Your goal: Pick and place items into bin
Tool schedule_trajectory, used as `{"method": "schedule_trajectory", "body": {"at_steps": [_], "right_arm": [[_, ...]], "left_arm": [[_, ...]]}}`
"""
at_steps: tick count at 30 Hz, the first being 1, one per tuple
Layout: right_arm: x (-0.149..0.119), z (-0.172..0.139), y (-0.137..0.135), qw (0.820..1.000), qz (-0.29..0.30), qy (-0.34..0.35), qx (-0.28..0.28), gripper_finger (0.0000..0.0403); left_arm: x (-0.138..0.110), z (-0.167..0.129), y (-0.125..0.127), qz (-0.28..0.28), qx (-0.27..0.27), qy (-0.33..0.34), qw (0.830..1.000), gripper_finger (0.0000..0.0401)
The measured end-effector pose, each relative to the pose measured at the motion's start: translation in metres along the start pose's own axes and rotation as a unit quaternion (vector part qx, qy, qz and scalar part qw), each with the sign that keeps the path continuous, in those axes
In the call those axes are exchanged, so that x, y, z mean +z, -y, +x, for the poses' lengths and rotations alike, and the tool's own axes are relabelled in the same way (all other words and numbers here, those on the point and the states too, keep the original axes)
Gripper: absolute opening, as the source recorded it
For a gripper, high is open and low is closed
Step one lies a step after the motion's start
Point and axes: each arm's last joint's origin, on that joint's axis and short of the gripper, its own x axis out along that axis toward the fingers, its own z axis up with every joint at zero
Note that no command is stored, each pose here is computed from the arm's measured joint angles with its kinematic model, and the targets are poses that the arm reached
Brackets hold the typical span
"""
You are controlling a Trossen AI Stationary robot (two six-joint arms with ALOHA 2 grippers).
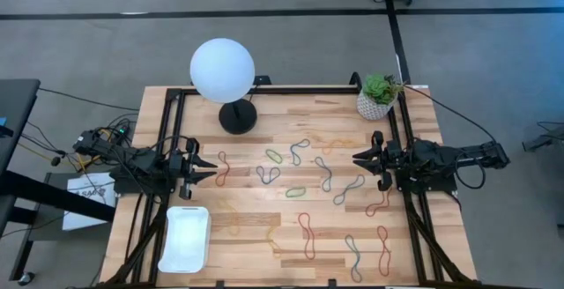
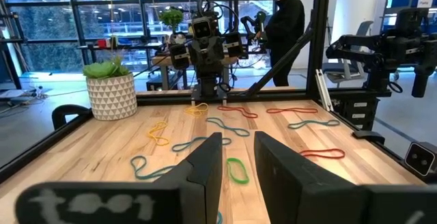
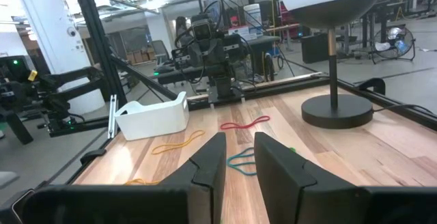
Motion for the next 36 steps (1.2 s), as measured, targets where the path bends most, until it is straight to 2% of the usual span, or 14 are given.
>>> {"method": "schedule_trajectory", "body": {"at_steps": [11, 16, 25, 28, 32, 36], "right_arm": [[0.000, 0.000, 0.000, 1.000, 0.000, 0.000, 0.000, 0.0071], [0.000, 0.000, 0.000, 1.000, 0.000, 0.000, 0.000, 0.0071], [0.000, 0.000, 0.000, 1.000, -0.017, 0.002, 0.000, 0.0071], [0.001, 0.000, 0.000, 1.000, 0.006, 0.005, 0.000, 0.0071], [0.001, -0.001, -0.001, 0.999, 0.029, -0.012, 0.014, 0.0071], [0.017, -0.004, -0.003, 0.999, 0.048, -0.022, 0.008, 0.0071]], "left_arm": [[0.000, 0.000, 0.000, -0.003, -0.001, -0.005, 1.000, 0.0078], [0.000, 0.000, 0.000, 0.025, -0.001, -0.006, 1.000, 0.0078], [0.000, 0.000, 0.000, 0.033, -0.001, -0.005, 0.999, 0.0078], [0.001, 0.000, 0.000, 0.029, -0.001, 0.002, 1.000, 0.0078], [0.007, 0.000, -0.002, 0.013, 0.027, 0.030, 0.999, 0.0078], [0.015, -0.002, -0.005, -0.016, 0.074, 0.028, 0.997, 0.0078]]}}
